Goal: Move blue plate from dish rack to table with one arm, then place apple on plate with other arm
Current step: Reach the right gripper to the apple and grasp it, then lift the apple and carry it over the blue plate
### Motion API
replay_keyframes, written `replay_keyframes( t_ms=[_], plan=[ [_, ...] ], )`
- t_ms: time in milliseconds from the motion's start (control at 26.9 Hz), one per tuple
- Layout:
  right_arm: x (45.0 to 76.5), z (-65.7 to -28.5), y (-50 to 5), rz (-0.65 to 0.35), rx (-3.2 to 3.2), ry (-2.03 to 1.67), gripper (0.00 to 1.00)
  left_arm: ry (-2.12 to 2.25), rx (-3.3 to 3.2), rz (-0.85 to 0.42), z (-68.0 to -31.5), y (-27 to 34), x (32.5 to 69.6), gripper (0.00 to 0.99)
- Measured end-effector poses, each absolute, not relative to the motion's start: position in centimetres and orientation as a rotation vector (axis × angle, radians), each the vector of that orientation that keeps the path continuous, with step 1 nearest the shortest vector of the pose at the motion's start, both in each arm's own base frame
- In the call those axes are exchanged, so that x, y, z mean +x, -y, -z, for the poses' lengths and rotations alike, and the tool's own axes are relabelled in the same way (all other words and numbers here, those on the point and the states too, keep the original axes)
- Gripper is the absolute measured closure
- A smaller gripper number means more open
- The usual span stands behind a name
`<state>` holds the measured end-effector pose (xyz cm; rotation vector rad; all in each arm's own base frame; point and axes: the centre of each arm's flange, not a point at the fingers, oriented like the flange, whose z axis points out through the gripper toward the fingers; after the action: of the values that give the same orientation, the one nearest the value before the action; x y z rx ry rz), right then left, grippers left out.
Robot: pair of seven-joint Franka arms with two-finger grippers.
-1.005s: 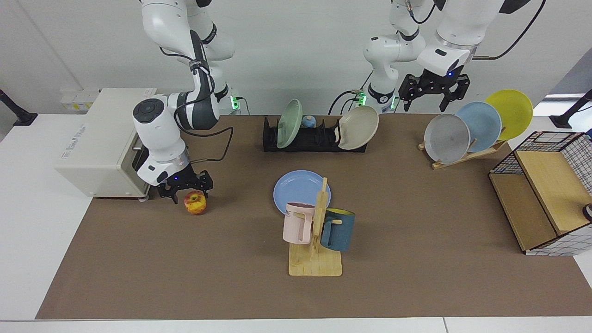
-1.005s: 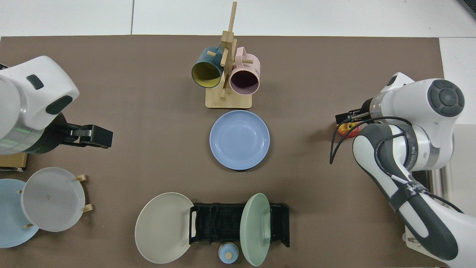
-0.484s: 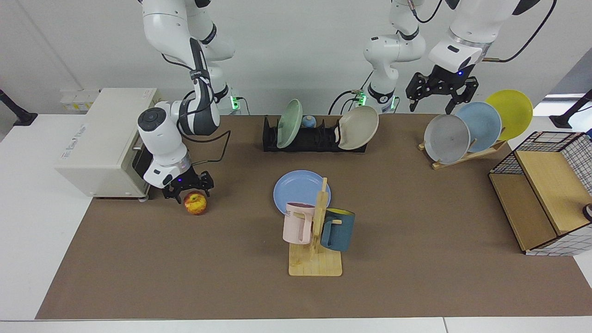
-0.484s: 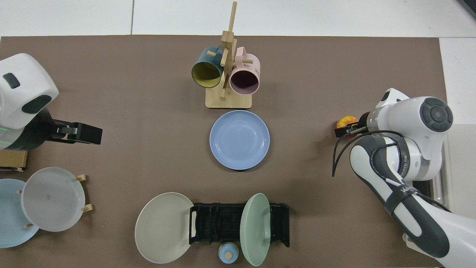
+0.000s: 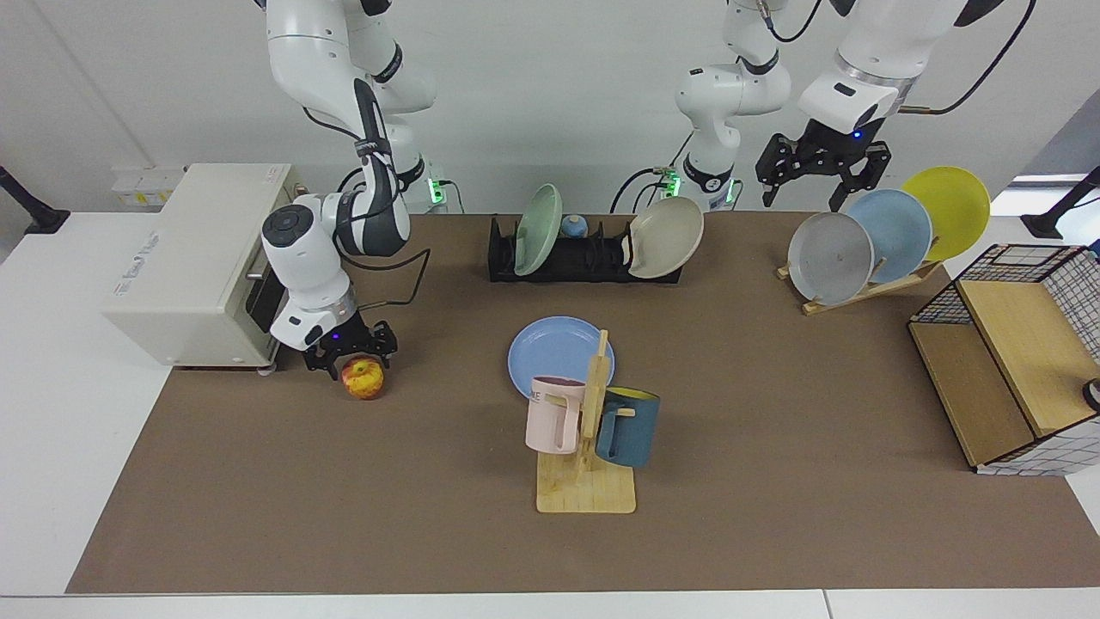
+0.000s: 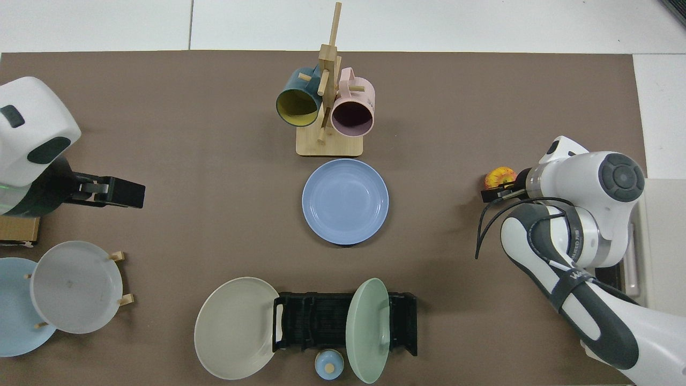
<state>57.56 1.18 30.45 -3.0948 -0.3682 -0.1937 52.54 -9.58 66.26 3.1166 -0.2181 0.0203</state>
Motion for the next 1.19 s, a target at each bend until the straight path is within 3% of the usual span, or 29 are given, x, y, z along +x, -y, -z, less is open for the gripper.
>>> replay_keyframes(
  t_ms=[186, 298, 335, 409, 595, 856, 1191],
  plan=[
    [57.5, -29.9, -1.1, 0.193, -3.094, 0.360, 0.01, 0.213, 3.117, -0.021, -66.3, 9.4, 52.5, 0.000],
    [57.5, -29.9, -1.1, 0.194, -3.093, 0.357, 0.11, 0.213, 3.117, -0.022, -66.3, 9.4, 52.5, 0.000],
    [57.5, -30.0, -1.1, 0.195, -3.092, 0.357, 0.22, 0.213, 3.117, -0.022, -66.3, 9.4, 52.5, 0.000],
    [57.6, -30.1, -1.2, 0.202, -3.091, 0.346, 0.29, 0.213, 3.117, -0.022, -66.3, 9.4, 52.5, 0.000],
    [58.9, -32.3, -2.3, 0.253, -3.088, 0.263, 0.30, 0.213, 3.117, -0.022, -66.3, 9.4, 52.5, 0.000],
    [61.0, -38.8, -7.5, 0.292, -3.060, 0.150, 0.30, 0.213, 3.117, -0.022, -66.3, 9.4, 52.5, 0.000],
    [58.4, -41.2, -20.7, 0.270, -3.030, 0.054, 0.30, 0.213, 3.117, -0.023, -66.3, 9.4, 52.5, 0.000]
  ],
)
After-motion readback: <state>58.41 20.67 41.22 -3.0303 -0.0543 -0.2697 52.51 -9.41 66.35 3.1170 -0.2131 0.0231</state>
